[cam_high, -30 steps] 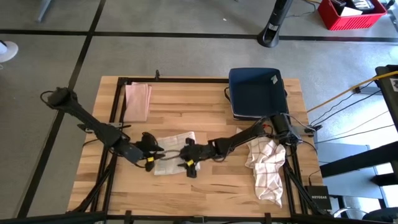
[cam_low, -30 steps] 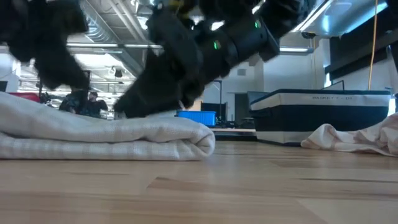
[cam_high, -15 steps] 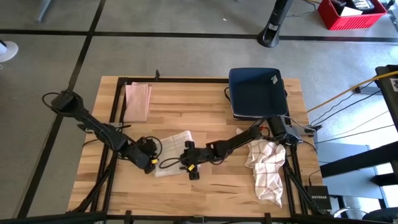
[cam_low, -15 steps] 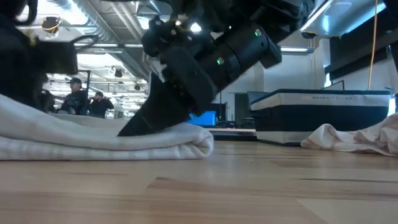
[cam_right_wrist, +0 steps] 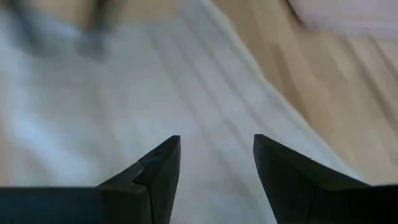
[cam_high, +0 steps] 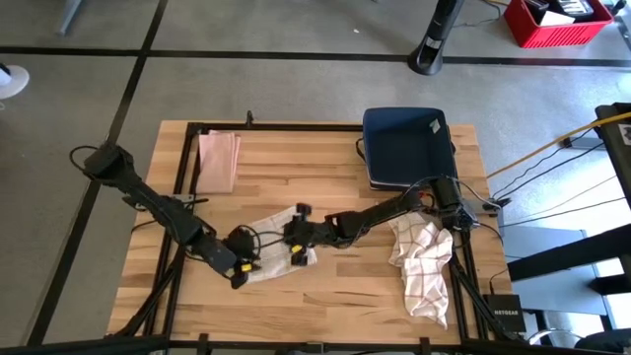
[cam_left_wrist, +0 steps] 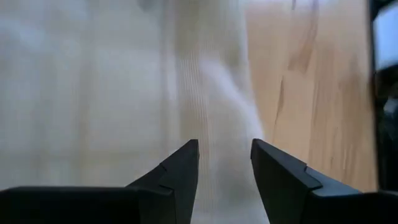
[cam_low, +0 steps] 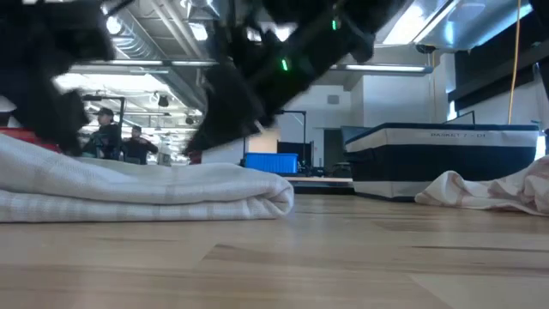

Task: Fold towel
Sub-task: Fold the white patterned towel, then move the white patterned towel to the left

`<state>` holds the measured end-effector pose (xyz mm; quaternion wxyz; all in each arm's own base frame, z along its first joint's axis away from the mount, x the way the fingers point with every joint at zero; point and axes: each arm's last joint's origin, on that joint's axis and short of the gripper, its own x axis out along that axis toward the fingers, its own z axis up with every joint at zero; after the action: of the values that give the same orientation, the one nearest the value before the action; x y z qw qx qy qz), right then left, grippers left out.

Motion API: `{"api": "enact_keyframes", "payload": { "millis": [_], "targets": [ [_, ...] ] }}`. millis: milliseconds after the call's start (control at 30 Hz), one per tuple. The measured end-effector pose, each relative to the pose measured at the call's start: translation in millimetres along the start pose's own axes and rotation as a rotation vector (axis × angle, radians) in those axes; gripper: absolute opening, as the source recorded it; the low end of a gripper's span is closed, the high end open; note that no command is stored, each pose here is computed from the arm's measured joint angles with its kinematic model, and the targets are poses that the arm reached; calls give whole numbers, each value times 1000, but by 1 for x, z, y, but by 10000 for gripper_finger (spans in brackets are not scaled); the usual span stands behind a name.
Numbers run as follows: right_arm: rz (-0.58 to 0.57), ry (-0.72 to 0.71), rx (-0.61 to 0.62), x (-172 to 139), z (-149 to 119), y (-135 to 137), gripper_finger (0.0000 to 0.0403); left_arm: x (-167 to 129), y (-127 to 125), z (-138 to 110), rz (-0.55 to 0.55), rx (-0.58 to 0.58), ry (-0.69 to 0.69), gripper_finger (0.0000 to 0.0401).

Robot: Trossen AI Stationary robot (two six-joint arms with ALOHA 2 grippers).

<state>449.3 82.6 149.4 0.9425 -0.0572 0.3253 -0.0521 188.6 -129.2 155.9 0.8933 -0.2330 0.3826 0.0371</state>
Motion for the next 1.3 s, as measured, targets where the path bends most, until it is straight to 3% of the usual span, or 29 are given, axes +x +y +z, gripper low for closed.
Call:
{"api": "enact_keyframes", "payload": {
  "millis": [100,233,500,633,733,833,967,1133,1300],
  "targets": [
    [-37,56,19,9,-16,-12,204,16,1,-19,26,11,135,140],
    [-48,92,27,15,-28,-22,204,32,1,-33,58,-3,218,140],
    [-21,75,28,18,-23,-22,204,19,-2,-17,-24,23,233,140],
    [31,19,27,-6,5,-26,204,-3,-8,8,-93,57,138,140],
    [35,27,23,-37,23,-33,204,-17,-3,23,-32,134,19,140],
    [42,101,3,-62,22,-37,204,-22,0,41,10,232,-132,140],
    [52,141,20,-83,11,-34,204,-10,9,58,27,354,-178,140],
    [3,234,92,-83,-28,-19,204,18,29,65,31,435,-74,140],
    [-61,243,175,-83,-55,-7,204,47,54,64,134,417,19,140]
  ]
}}
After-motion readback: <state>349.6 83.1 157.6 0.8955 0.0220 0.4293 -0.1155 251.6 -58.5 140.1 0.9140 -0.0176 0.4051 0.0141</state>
